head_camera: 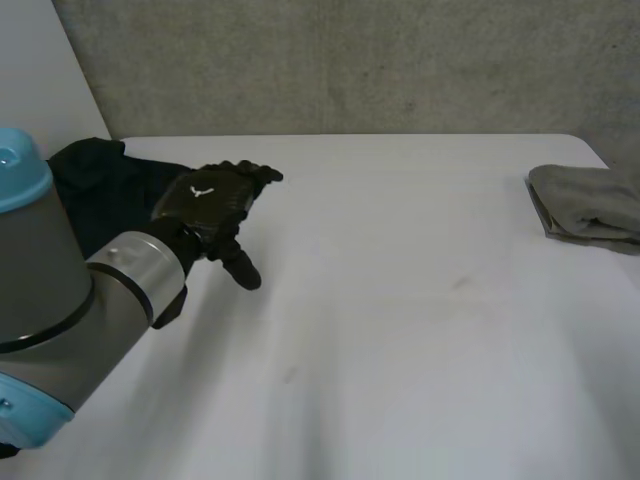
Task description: Fold the laundry.
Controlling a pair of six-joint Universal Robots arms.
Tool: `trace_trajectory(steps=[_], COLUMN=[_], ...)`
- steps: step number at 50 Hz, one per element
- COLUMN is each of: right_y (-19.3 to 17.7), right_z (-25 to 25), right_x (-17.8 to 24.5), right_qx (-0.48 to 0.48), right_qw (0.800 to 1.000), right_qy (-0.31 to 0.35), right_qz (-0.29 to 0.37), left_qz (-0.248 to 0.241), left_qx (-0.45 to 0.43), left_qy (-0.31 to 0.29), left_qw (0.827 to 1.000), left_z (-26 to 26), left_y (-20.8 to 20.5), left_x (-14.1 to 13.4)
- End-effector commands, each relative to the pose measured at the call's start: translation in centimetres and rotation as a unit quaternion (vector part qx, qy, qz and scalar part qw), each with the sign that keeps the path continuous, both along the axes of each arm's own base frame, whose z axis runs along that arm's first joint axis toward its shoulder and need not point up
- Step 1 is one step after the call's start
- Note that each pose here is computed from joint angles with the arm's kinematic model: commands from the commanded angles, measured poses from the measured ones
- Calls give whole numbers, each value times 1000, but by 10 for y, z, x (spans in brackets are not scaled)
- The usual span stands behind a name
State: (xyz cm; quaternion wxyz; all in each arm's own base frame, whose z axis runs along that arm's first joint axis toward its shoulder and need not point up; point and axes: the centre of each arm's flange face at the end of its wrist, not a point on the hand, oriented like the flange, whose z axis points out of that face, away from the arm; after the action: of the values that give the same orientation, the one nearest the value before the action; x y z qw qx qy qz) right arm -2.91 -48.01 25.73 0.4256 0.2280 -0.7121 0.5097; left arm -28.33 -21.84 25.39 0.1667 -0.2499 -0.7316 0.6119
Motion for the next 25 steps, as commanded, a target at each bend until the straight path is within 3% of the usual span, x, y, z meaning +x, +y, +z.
trace_trajectory(steps=[1,4,8,9,12,16,20,25], right_y=[27,49,97,119,162,215,262,296], right_z=[60,64,66,60,36,-1,-37,-71], right_x=[124,161,222,245,284,315,332,331], right_qx=[-96,-88,-64,-47,-8,47,109,171], right_qw=[974,953,901,878,841,810,792,786], right_qy=[-122,-185,-270,-294,-319,-323,-313,-299], right_qz=[164,224,335,375,437,488,512,514], left_qz=[39,57,94,111,141,172,182,197], left_qx=[-25,-36,-57,-65,-77,-96,-100,-93], left_qy=[9,13,18,19,14,-46,-112,-221], left_qw=[999,998,994,992,987,979,972,951], left_z=[13,18,22,24,24,5,-14,-48], left_y=[-20,-31,-53,-63,-82,-119,-140,-171], left_x=[20,29,47,56,75,101,115,148])
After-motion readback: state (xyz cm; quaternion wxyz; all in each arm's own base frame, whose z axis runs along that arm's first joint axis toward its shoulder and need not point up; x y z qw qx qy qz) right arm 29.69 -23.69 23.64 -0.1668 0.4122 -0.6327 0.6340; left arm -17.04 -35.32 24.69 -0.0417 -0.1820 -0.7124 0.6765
